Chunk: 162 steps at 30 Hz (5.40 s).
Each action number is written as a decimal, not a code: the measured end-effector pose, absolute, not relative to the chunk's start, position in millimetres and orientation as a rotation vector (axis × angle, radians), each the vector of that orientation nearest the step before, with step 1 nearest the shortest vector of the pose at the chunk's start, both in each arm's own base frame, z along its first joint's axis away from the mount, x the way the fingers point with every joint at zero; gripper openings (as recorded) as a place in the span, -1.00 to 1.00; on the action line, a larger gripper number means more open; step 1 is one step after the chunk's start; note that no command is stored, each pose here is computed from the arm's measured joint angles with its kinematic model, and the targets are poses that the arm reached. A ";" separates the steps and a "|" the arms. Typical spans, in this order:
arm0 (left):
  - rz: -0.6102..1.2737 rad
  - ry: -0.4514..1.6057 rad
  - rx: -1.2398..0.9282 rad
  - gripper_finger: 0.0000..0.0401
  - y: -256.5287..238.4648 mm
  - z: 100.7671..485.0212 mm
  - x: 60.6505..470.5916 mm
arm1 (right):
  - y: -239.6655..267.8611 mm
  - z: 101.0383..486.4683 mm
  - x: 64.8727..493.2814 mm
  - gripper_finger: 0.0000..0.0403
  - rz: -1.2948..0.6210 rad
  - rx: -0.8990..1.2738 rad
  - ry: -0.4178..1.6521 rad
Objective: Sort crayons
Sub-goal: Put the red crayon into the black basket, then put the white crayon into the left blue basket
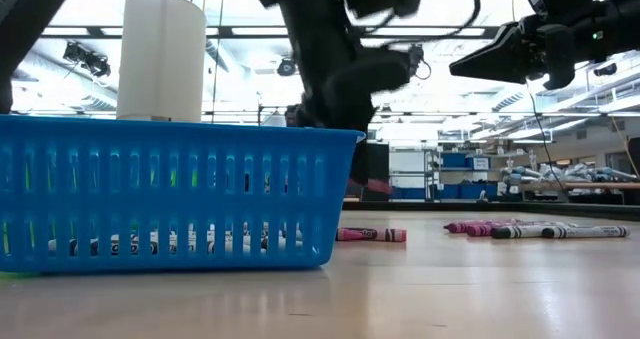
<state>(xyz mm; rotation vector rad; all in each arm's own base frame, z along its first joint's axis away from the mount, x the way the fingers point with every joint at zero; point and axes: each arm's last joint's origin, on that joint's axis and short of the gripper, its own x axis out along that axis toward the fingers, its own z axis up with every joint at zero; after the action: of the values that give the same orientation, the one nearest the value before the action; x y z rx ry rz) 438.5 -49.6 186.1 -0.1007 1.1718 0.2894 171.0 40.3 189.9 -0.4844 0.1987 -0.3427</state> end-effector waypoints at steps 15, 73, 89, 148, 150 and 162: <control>0.208 1.223 -0.258 -0.92 -143.2 256.1 371.3 | 41.1 190.6 171.2 -0.64 -0.328 -0.471 0.187; 0.734 0.956 0.083 -0.61 -178.7 233.7 318.6 | 42.3 191.3 171.7 -0.64 -0.286 -0.439 0.165; 0.287 1.219 -0.109 -0.11 -107.0 186.9 369.0 | 42.3 191.0 171.7 -0.64 -0.286 -0.444 0.168; -0.037 1.149 0.089 -0.19 -120.4 160.2 450.9 | 42.8 192.7 171.7 -0.64 -0.267 -0.448 0.151; -0.041 1.173 0.104 -0.19 -119.9 157.7 448.9 | 42.8 192.5 171.7 -0.64 -0.266 -0.450 0.154; -0.110 1.131 0.179 -0.19 -108.7 166.2 457.5 | 42.9 192.5 171.7 -0.64 -0.263 -0.451 0.154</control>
<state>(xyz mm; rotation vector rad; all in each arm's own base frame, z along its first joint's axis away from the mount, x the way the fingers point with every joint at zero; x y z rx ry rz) 457.5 -108.7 166.2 0.1795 1.1308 -0.1100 171.7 42.9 192.5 -0.4506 0.1536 -0.2632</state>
